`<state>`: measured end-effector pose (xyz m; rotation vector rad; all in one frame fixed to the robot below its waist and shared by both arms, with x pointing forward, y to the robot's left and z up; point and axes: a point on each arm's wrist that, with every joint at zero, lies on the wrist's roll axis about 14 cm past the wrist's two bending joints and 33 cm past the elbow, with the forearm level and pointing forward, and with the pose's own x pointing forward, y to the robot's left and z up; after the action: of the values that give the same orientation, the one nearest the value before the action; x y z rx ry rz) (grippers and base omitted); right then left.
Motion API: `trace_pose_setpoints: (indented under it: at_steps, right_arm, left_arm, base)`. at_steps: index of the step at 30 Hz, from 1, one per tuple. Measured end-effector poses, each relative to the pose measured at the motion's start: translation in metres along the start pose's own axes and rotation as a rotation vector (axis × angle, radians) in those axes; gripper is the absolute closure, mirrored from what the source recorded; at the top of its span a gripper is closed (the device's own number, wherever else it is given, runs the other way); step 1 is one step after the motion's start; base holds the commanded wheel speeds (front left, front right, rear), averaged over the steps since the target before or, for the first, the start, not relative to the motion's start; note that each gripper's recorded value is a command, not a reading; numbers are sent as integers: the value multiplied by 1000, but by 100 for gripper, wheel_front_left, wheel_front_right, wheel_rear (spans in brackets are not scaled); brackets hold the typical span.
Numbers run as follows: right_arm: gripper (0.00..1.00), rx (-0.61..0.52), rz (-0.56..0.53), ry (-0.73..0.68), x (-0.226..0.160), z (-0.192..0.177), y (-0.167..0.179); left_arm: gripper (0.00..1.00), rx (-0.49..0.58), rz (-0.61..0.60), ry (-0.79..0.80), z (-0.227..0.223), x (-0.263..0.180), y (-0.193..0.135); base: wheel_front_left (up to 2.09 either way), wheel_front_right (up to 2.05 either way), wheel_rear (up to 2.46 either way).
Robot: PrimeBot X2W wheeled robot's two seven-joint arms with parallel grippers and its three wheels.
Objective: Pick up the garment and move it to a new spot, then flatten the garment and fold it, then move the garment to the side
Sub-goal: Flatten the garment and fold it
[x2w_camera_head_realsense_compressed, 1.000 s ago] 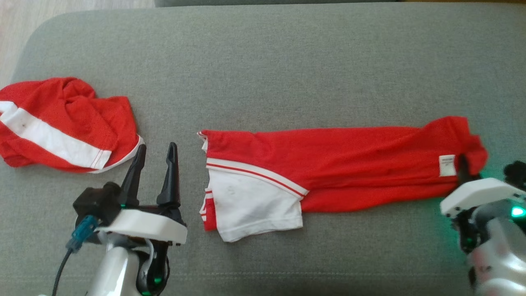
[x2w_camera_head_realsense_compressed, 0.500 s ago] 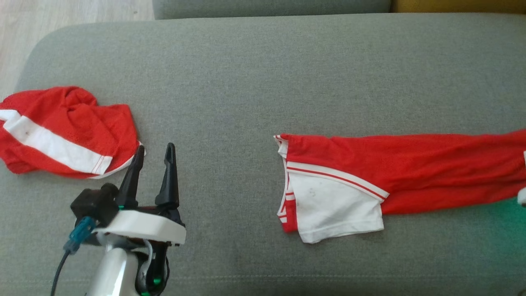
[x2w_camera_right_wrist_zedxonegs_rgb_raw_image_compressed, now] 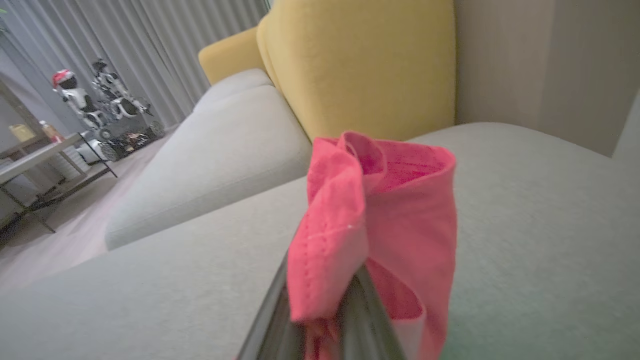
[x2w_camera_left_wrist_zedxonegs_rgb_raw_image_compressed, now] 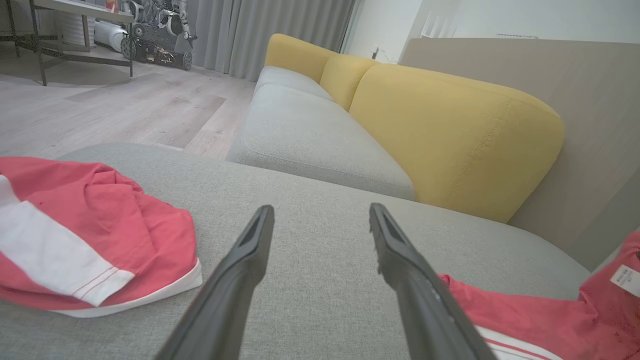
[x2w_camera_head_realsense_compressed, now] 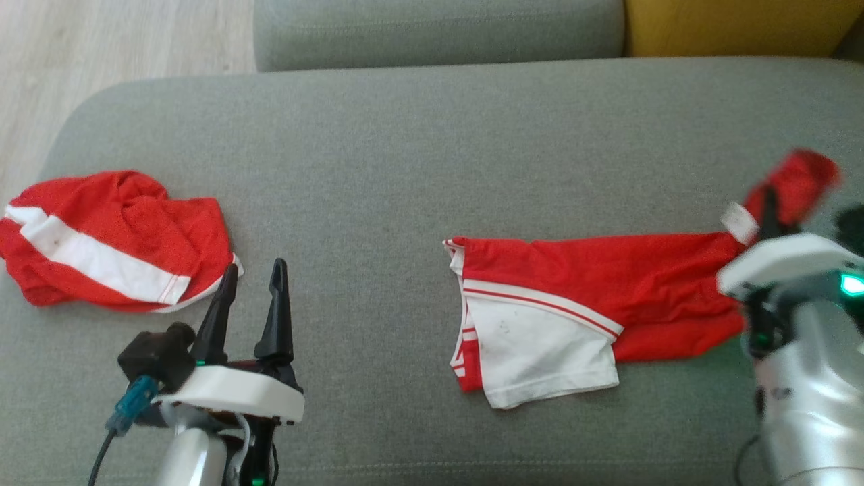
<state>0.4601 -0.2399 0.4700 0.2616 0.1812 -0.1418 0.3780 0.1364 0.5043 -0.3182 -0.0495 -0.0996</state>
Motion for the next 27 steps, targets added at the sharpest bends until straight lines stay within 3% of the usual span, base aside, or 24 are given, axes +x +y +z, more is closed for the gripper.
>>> trace_pose_setpoints:
  at_steps: [5,16,27]
  right_arm:
    - [100,0,175,-41,-10,18,62]
    - [100,32,467,88,-69,-26,146]
    - [100,6,622,239,-96,-76,192]
  left_arm:
    - [0,1,-4,-14,5,-5,-2]
    - [0,-4,46,-43,15,-14,13]
    - [0,-15,91,-25,9,-20,25]
  base:
    - [0,0,0]
    - [0,0,0]
    - [0,0,0]
